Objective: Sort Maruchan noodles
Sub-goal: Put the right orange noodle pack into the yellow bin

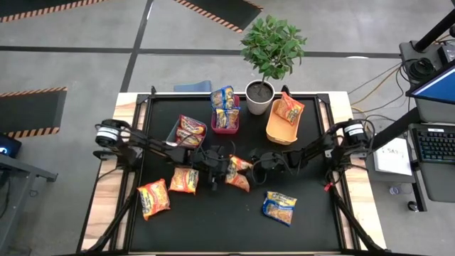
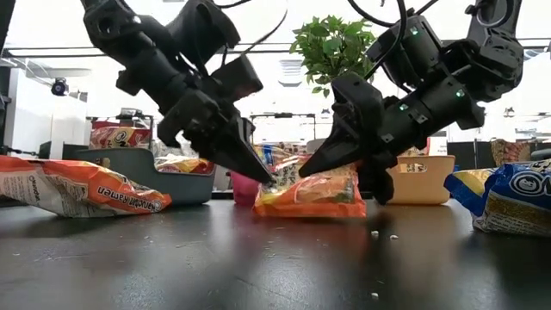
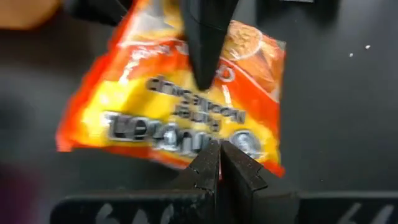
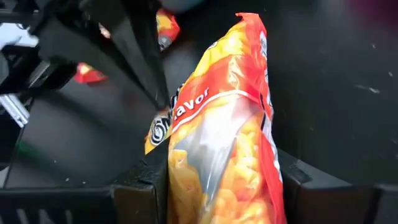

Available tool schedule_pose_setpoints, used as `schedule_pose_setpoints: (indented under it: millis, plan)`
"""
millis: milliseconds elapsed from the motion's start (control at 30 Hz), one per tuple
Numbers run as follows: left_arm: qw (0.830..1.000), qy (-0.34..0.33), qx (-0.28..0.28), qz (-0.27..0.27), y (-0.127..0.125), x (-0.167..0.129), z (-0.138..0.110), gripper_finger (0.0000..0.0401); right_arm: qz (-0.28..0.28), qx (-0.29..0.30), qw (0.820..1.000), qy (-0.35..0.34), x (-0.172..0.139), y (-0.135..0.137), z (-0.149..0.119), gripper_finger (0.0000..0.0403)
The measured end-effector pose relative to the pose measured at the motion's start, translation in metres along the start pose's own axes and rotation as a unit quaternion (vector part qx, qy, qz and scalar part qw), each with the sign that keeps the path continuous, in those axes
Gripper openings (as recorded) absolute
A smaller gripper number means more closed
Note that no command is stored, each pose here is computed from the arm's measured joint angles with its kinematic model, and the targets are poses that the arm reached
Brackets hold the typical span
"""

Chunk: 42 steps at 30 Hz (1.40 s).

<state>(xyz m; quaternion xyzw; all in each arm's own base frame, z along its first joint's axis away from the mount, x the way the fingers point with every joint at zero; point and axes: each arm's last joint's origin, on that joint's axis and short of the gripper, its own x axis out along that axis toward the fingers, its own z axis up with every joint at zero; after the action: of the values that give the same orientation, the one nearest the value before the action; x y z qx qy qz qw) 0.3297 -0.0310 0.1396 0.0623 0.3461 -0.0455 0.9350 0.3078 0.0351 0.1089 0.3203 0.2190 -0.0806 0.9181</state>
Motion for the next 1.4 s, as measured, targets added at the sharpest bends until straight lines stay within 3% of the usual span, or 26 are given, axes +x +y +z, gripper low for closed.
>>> schedule_pose_setpoints:
  millis: [300, 600, 800, 1033, 1200, 1400]
  plan:
    - [0.995, -0.065, 0.068, 0.023, 0.005, -0.059, 0.024, 0.0, 0.036, -0.02, 0.999, -0.006, -0.024, 0.018, 0.023, 0.0158]
    - [0.97, -0.204, 0.126, 0.038, 0.008, -0.138, 0.046, 0.0, 0.021, -0.093, 0.993, -0.071, -0.086, 0.032, 0.071, 0.0158]
    - [0.954, -0.253, 0.157, 0.047, 0.009, -0.169, 0.045, 0.0, -0.083, -0.15, 0.979, -0.108, -0.135, 0.015, 0.095, 0.0157]
    - [0.947, -0.27, 0.167, 0.054, 0.009, -0.189, 0.043, 0.0, -0.216, -0.156, 0.957, -0.115, -0.177, -0.015, 0.107, 0.0157]
    - [0.947, -0.265, 0.173, 0.055, 0.009, -0.194, 0.041, 0.0, -0.336, -0.195, 0.92, -0.055, -0.186, -0.039, 0.103, 0.0157]
    - [0.953, -0.244, 0.173, 0.049, 0.009, -0.193, 0.037, 0.0, -0.394, -0.238, 0.888, -0.007, -0.178, -0.054, 0.104, 0.0157]
